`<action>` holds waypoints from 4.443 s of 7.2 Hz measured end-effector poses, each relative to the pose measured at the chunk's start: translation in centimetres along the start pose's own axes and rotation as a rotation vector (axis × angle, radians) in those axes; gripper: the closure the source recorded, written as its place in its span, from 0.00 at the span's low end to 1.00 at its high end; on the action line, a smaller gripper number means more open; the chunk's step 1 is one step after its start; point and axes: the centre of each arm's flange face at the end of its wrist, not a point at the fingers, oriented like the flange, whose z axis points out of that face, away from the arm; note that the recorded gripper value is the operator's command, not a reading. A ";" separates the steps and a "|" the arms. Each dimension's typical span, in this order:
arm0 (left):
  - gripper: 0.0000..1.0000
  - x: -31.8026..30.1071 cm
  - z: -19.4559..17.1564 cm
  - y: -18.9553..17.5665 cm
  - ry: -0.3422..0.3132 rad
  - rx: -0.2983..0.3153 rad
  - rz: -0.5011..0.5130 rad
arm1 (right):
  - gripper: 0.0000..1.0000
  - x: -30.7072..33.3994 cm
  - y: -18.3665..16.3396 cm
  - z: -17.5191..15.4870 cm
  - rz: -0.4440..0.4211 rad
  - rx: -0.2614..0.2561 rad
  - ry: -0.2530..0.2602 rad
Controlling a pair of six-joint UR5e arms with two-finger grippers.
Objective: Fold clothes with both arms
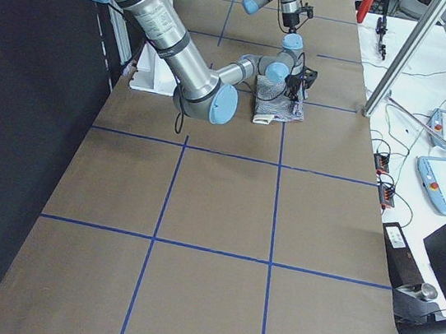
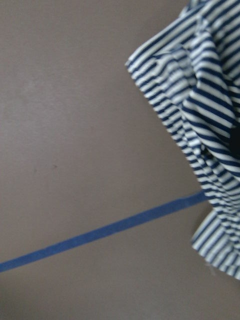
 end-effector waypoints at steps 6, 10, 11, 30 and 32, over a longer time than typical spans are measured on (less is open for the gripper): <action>1.00 6.2 2.6 0.5 -0.066 -0.061 -0.026 | 1.00 3.5 -21.5 -6.7 -0.003 -0.007 -0.070; 1.00 10.5 9.5 2.0 -0.171 -0.140 -0.009 | 1.00 9.4 -23.5 -8.8 -0.037 -0.055 -0.108; 1.00 10.9 10.2 1.8 -0.177 -0.144 -0.006 | 1.00 9.6 -23.4 -8.8 -0.038 -0.057 -0.110; 1.00 -27.8 -5.2 -24.1 -0.109 -0.024 0.333 | 0.94 34.2 -38.0 -14.6 -0.348 -0.065 0.075; 0.86 -38.8 -15.0 -25.6 -0.046 -0.024 0.326 | 0.01 43.4 -42.5 -21.4 -0.461 -0.109 0.164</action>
